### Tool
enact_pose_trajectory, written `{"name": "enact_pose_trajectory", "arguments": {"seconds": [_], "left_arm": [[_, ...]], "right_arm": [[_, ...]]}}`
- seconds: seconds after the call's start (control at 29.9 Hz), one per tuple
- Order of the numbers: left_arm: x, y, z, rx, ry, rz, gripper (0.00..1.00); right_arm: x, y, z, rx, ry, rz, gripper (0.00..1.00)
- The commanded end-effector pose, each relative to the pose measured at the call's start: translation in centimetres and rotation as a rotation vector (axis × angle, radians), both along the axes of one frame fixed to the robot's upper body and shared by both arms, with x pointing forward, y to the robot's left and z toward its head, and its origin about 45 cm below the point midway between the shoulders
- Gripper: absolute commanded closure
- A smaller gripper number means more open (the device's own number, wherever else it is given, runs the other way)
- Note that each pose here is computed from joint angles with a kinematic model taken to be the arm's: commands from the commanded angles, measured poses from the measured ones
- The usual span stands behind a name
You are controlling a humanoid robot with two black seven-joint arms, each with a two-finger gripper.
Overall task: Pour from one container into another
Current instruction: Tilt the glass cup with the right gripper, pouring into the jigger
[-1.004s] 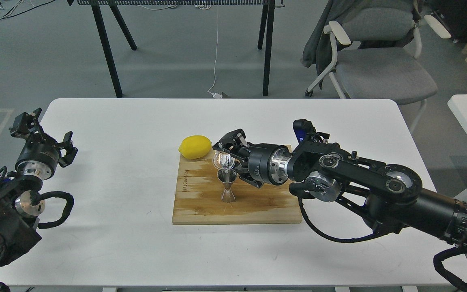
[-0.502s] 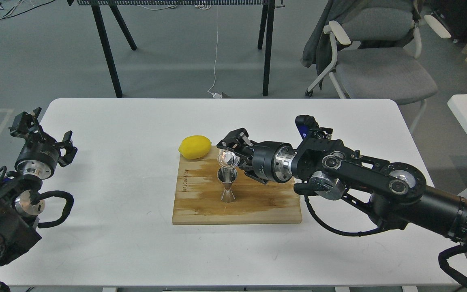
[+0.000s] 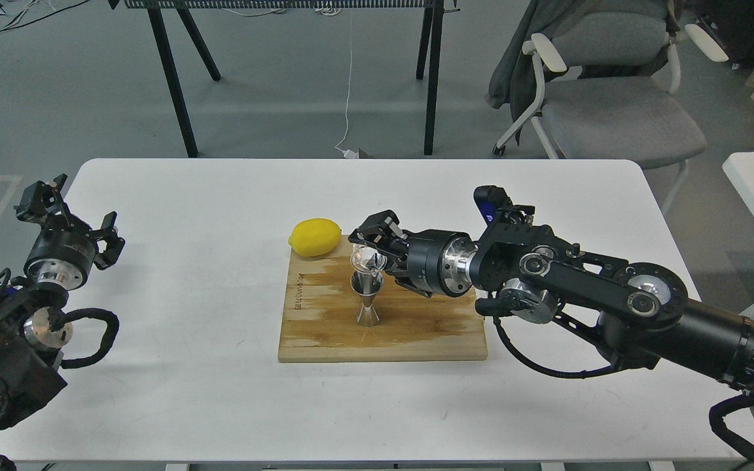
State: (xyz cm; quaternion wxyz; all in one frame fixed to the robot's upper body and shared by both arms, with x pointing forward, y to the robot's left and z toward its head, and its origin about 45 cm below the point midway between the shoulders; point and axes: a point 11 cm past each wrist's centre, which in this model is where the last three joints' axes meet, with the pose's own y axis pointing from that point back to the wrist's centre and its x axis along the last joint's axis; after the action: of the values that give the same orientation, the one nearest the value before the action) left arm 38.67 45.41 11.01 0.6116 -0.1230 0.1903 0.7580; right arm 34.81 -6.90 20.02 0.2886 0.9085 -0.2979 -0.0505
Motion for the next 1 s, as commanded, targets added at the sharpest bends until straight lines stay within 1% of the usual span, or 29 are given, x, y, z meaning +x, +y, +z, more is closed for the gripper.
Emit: {"name": "enact_pose_trajectory", "arguments": {"seconds": [0.0, 0.67, 0.97], "left_arm": [[0.01, -0.06, -0.03, -0.001, 0.000, -0.001, 0.00], [0.03, -0.22, -0.10, -0.003, 0.001, -0.003, 0.00], [0.01, -0.06, -0.03, -0.001, 0.000, -0.001, 0.00]], "right_arm": [[-0.04, 0.01, -0.06, -0.015, -0.019, 0.017, 0.74], [-0.04, -0.06, 0.02, -0.040, -0.056, 0.052, 0.74], [-0.58, 0.32, 0.09, -0.044, -0.058, 0.088, 0.74]]}}
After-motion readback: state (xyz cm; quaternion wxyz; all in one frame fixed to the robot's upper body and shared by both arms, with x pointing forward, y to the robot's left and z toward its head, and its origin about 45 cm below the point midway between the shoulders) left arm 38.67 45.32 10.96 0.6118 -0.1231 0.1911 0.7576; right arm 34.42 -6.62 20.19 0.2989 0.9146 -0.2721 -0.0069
